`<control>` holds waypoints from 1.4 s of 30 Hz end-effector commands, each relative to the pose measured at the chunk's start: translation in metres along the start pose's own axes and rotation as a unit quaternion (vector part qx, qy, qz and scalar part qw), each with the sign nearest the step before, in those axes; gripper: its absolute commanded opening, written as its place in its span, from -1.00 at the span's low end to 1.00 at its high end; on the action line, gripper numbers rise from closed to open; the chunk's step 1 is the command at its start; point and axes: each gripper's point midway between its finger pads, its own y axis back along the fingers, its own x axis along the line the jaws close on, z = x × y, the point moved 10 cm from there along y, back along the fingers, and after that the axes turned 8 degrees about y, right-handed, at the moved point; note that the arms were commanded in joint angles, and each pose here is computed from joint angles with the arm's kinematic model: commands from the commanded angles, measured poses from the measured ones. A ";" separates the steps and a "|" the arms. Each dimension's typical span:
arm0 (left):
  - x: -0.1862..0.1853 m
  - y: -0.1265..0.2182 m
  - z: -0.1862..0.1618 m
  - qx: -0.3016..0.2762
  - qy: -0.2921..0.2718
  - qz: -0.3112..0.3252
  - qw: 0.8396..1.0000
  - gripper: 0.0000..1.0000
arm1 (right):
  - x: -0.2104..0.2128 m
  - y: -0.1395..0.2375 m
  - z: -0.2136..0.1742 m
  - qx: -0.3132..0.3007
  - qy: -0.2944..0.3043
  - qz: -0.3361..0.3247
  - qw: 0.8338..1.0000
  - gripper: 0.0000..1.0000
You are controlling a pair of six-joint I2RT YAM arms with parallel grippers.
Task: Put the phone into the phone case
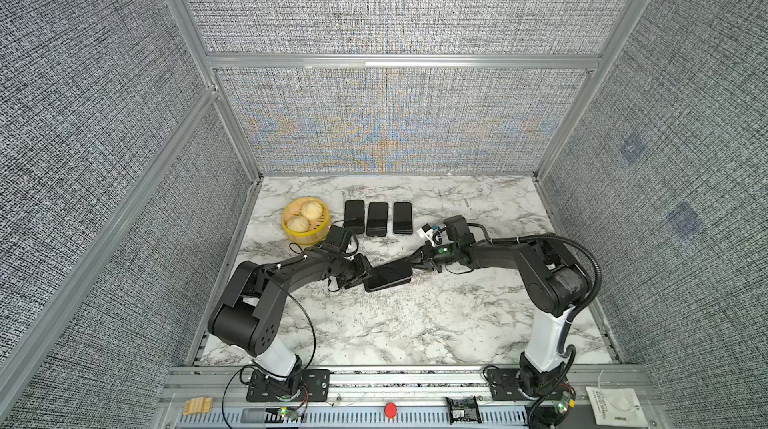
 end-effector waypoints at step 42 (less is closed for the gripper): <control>-0.008 0.001 0.001 0.003 -0.003 -0.031 1.000 0.10 | -0.027 -0.020 -0.004 0.052 0.015 -0.070 0.996 -0.97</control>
